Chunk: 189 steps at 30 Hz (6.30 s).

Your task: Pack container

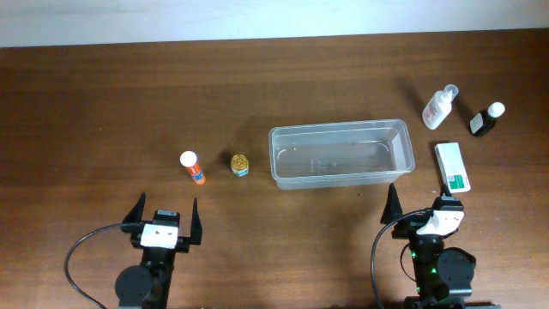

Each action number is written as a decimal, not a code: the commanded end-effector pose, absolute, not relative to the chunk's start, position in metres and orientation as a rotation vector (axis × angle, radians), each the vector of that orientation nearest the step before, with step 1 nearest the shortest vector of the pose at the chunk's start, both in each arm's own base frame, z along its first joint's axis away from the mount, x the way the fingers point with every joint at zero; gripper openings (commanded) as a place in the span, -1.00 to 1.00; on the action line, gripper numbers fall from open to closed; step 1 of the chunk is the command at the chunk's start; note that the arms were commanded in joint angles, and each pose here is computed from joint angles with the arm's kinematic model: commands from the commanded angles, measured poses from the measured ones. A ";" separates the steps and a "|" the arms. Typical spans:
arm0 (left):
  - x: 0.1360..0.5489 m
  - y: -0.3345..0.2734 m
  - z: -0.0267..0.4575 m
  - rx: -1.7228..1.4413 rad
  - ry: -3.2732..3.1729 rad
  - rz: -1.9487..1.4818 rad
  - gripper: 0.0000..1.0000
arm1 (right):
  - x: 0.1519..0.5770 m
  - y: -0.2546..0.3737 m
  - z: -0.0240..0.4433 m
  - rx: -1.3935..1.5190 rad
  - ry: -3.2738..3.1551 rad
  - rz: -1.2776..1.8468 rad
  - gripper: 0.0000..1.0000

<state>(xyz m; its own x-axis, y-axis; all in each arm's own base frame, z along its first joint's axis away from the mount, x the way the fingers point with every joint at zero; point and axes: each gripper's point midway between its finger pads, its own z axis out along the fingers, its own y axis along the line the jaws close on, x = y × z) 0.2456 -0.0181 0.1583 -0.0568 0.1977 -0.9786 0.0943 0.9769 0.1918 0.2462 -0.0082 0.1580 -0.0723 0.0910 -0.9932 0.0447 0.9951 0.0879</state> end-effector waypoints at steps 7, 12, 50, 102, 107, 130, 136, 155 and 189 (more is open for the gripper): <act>0.245 -0.016 0.157 0.231 1.632 0.105 0.99 | 0.246 -0.004 0.156 0.083 1.647 0.049 0.97; 0.245 -0.016 0.157 0.231 1.632 0.105 0.99 | 0.246 -0.004 0.156 0.083 1.647 0.048 0.97; 0.245 -0.016 0.157 0.231 1.632 0.105 0.99 | 0.241 0.036 0.194 -0.108 1.517 0.231 0.97; 0.245 -0.016 0.157 0.231 1.633 0.105 0.99 | 0.457 -0.103 0.209 -0.121 2.626 0.096 0.97; 0.245 -0.016 0.157 0.231 1.633 0.105 0.99 | 0.466 -0.111 0.181 -0.106 2.671 0.093 0.97; 0.245 -0.016 0.157 0.231 1.632 0.105 0.99 | 0.481 -0.150 0.094 -0.081 2.794 0.036 0.95; 0.245 -0.016 0.157 0.231 1.633 0.105 0.99 | 0.484 -0.153 0.081 -0.077 2.806 0.042 0.84; 0.245 -0.016 0.157 0.231 1.633 0.105 0.99 | 0.500 -0.147 0.083 -0.098 2.735 0.090 0.11; 0.245 -0.016 0.157 0.231 1.632 0.105 0.99 | 0.493 -0.131 0.159 0.054 2.706 0.216 -0.49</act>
